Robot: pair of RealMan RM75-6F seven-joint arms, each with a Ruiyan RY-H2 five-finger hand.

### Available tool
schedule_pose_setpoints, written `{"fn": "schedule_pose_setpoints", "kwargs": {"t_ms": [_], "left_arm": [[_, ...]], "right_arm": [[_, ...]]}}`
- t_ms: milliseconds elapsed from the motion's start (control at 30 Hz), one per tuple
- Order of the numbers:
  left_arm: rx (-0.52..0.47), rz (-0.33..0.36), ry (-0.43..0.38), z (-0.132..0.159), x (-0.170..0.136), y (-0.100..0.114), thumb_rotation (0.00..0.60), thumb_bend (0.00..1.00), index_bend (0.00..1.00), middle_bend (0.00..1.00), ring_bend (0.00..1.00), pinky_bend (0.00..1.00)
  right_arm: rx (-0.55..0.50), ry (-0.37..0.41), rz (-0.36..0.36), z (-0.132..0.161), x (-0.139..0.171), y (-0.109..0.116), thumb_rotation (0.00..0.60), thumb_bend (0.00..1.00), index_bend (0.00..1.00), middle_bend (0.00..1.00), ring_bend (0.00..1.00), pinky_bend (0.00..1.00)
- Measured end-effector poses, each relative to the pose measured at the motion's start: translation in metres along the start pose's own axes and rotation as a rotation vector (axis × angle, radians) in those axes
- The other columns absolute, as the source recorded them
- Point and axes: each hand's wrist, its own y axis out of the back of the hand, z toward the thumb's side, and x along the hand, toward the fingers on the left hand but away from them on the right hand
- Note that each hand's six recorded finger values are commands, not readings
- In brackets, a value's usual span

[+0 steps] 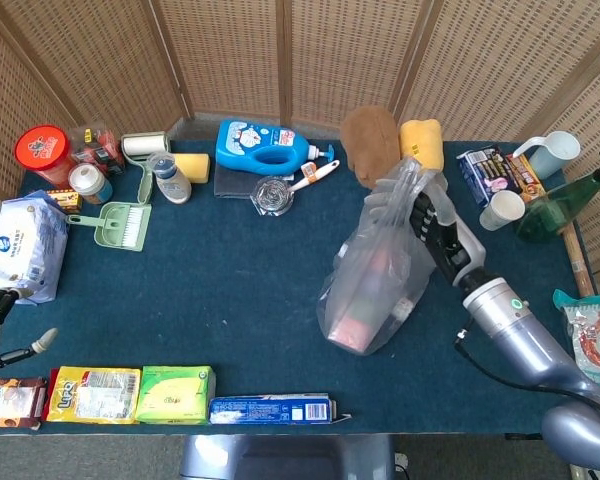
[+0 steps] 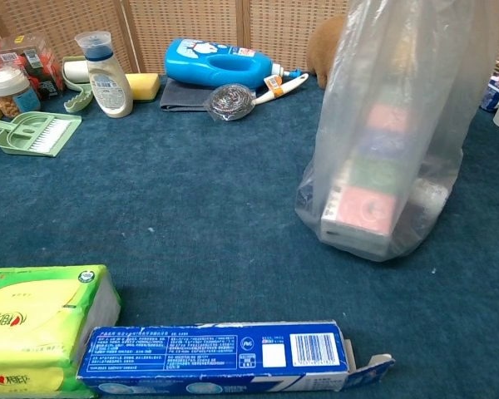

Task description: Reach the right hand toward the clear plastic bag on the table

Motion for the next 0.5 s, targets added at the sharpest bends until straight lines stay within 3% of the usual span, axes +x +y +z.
{"fn": "schedule_pose_setpoints", "kwargs": {"t_ms": [267,500], "left_arm": [[-0.003,0.004,0.014,-0.006,-0.001,0.001,0.000,0.16,0.30,0.36,0.31,0.13],[-0.010,0.004,0.014,-0.007,0.000,0.000,0.000,0.16,0.29,0.36,0.31,0.13]], "right_arm": [[-0.233,-0.024,0.064,0.024,-0.024,-0.022,0.000,0.29,0.26,0.33,0.35,0.35],[-0.420,-0.054,0.085,0.046,-0.037,-0.027,0.000,0.29,0.28,0.37,0.42,0.45]]}}
